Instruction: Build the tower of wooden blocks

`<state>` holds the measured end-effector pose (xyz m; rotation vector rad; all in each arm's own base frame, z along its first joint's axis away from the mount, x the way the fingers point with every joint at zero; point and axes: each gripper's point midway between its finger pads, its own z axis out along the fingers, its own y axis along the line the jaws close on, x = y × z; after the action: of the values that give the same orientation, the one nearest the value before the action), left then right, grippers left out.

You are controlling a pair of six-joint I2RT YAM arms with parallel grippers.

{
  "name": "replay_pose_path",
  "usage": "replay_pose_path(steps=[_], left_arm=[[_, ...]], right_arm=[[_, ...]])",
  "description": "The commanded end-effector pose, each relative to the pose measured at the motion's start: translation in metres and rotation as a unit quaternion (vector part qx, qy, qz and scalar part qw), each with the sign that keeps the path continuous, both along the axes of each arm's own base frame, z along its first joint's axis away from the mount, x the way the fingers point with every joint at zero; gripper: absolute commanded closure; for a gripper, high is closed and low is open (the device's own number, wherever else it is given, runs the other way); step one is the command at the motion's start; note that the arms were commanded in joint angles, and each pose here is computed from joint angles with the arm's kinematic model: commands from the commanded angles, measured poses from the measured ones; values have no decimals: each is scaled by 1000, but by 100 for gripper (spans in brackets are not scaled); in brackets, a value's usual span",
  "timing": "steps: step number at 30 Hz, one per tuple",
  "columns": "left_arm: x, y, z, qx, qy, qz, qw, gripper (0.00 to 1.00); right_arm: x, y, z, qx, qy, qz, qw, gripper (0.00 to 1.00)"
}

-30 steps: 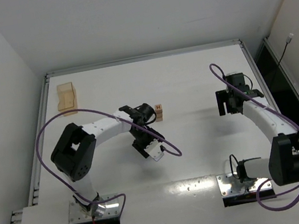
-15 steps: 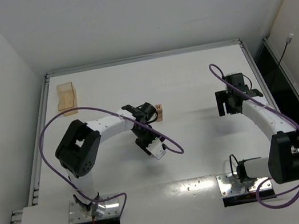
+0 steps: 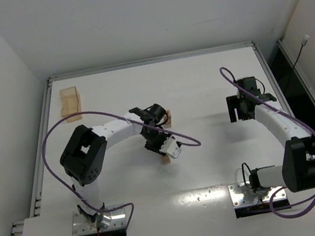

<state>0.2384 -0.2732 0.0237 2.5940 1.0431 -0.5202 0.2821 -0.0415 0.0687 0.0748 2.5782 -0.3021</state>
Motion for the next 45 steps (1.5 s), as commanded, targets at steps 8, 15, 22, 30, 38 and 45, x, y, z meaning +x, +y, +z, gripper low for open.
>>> replay_pose_path(steps=[8, 15, 22, 30, 38, 45], left_arm=[[19, -69, 95, -40, 134, 466, 874, 100], [18, -93, 156, -68, 250, 612, 747, 100], [77, -75, 172, -105, 216, 726, 644, 100], [115, -50, 167, -122, 117, 796, 581, 100], [131, -47, 151, -112, 84, 811, 568, 100], [139, -50, 148, -111, 73, 806, 576, 100]], right_arm=[[17, 9, 20, 31, -39, 0, 999, 26], [15, 13, 24, 39, -44, 6, 998, 26], [16, 19, 24, 56, -45, 11, 997, 26], [16, 20, 23, 65, -46, 8, 997, 26], [16, 16, 23, 69, -46, 1, 997, 26], [16, 15, 23, 72, -46, -1, 996, 26]])
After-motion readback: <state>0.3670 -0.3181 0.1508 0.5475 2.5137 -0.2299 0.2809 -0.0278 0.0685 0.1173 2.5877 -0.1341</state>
